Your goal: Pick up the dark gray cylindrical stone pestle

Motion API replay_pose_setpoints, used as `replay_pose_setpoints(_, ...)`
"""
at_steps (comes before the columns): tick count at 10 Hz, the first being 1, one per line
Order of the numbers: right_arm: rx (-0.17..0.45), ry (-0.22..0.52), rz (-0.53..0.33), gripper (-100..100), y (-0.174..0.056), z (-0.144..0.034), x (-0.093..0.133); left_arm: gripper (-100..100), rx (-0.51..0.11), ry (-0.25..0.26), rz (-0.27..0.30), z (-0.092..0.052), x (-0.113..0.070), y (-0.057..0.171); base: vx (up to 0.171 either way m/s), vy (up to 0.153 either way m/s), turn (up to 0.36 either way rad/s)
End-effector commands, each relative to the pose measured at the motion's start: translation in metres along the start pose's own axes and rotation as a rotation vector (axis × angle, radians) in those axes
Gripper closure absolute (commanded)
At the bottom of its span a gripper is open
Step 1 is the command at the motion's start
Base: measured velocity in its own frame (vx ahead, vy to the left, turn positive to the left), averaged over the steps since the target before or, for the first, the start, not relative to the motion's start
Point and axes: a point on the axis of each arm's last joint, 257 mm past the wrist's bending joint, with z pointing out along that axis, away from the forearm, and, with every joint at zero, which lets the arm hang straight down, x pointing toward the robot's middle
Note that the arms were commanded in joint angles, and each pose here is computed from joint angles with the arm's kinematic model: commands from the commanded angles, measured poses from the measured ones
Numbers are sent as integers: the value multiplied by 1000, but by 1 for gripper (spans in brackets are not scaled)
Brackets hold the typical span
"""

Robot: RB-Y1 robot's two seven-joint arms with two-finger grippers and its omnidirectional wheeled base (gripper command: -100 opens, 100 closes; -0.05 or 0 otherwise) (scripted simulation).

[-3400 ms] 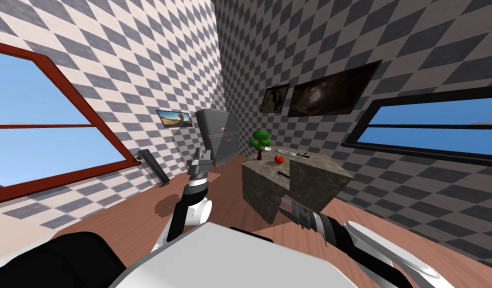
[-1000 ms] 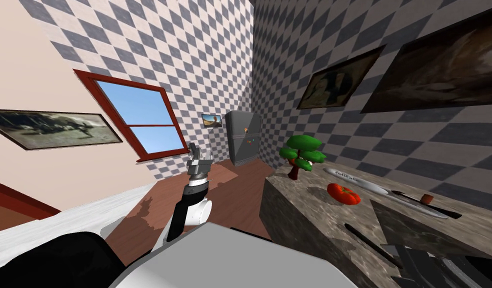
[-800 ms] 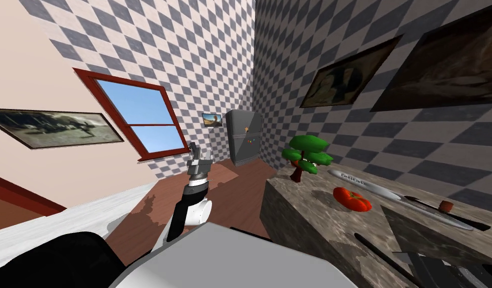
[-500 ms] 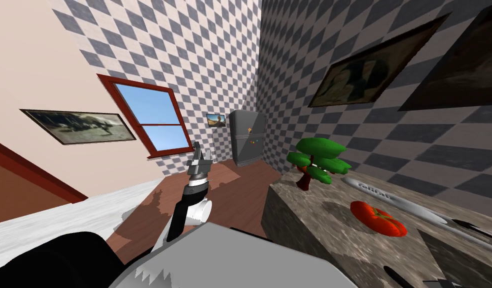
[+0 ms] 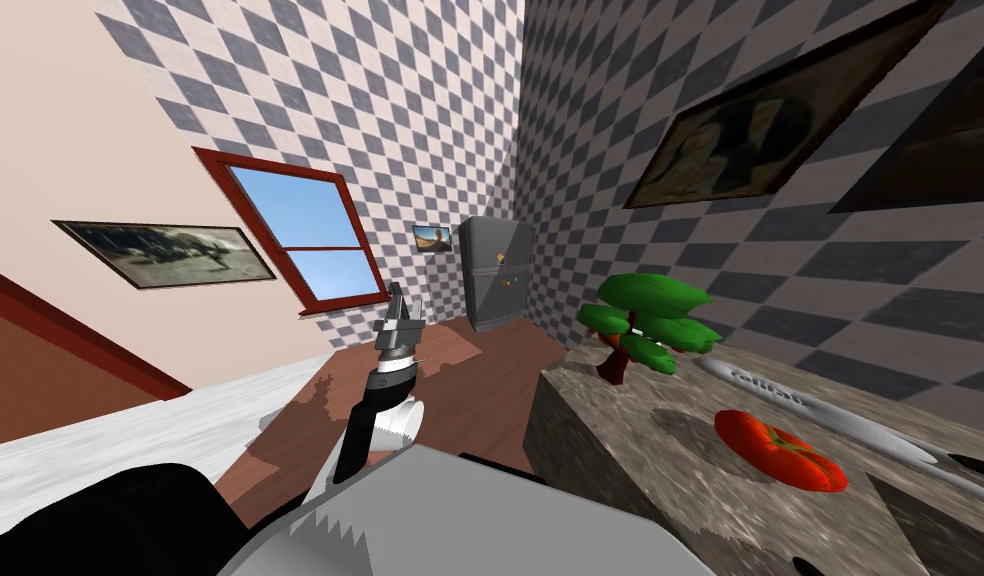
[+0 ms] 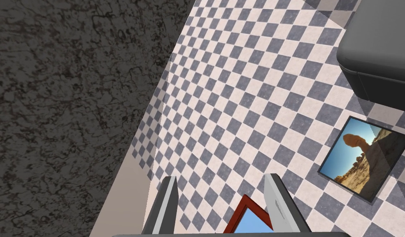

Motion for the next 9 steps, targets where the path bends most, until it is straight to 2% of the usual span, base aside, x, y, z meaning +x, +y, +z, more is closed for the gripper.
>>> replay_pose_setpoints(1,1,1,9,-100,5,13,8,0,0,0,0,0,0,0,-5,-7,23)
replay_pose_setpoints(2,1,0,6,-100,2,8,3,0,0,0,0,0,0,0,0,0,0)
replay_pose_setpoints(3,2,0,6,100,1,9,3,0,0,0,0,0,0,0,0,0,0)
replay_pose_setpoints(7,2,0,6,100,1,9,3,0,0,0,0,0,0,0,0,0,0)
replay_pose_setpoints(8,2,0,6,0,1,9,3,0,0,0,0,0,0,0,0,0,0)
replay_pose_setpoints(9,2,0,-1,100,-1,-3,0,0,0,0,0,0,0,0,9,4,-26)
